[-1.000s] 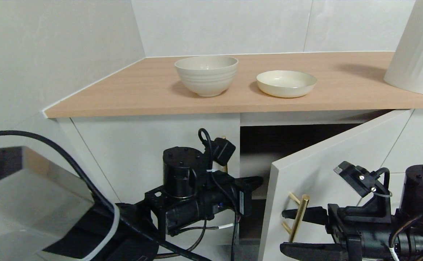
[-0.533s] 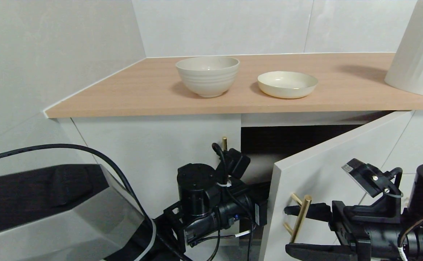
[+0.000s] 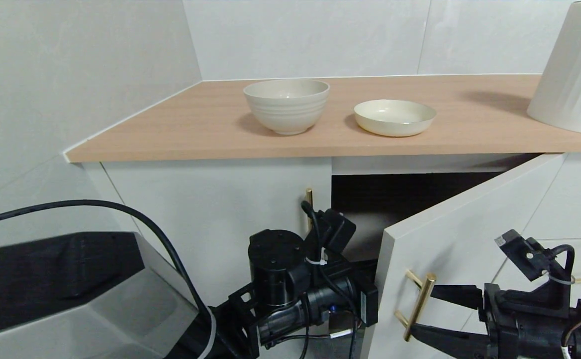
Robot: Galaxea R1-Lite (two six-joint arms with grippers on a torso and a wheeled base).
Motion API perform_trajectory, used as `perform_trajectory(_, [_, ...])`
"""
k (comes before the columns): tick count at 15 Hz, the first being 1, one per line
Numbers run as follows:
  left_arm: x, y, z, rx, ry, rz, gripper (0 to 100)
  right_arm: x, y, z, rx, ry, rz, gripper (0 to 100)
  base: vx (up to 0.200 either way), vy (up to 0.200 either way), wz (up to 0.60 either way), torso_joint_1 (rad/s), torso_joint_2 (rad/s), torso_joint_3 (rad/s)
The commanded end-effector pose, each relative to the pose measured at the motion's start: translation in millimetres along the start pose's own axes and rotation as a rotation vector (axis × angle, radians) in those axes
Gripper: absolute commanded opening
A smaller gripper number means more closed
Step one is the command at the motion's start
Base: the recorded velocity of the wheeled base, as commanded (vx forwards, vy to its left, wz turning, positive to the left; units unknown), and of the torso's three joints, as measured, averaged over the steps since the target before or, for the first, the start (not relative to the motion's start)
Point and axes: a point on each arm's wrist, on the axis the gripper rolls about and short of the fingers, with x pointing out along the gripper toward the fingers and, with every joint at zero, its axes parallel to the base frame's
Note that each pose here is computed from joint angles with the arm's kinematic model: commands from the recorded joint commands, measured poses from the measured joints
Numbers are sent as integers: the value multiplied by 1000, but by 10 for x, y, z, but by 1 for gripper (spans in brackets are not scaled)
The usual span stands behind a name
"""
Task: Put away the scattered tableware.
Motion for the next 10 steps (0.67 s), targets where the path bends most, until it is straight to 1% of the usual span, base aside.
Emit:
perform_trajectory(1, [0, -48, 15, 2, -4, -13, 0, -152, 30, 21, -15, -41, -32, 100, 0, 0, 0, 0, 0, 0])
perform_trajectory(2, [-5, -55, 12, 2, -2, -14, 0, -264, 86, -23, -17, -52, -39, 100, 0, 0, 0, 0, 0, 0])
perform_trajectory(3, [-13, -58, 16, 2, -2, -14, 0, -310, 93, -37, -13, -55, -50, 100, 0, 0, 0, 0, 0, 0])
perform_trajectory(6, [-105, -168, 108, 3, 1, -29, 0, -579, 208, 25, -31, -110, -102, 100, 0, 0, 0, 0, 0, 0])
perform_trajectory(7, [-114, -192, 101, -1, 16, -31, 0, -603, 220, 56, -30, -114, -109, 100, 0, 0, 0, 0, 0, 0])
perform_trajectory(8, [-121, -247, 86, -6, 41, -41, 0, -646, 236, 113, -19, -105, -133, 100, 0, 0, 0, 0, 0, 0])
perform_trajectory(9, [-117, -281, 68, -6, 48, -50, 0, -666, 243, 140, -30, -99, -150, 100, 0, 0, 0, 0, 0, 0])
perform_trajectory(10, [-110, -295, 61, -6, 51, -54, 0, -682, 240, 189, -66, -90, -260, 100, 0, 0, 0, 0, 0, 0])
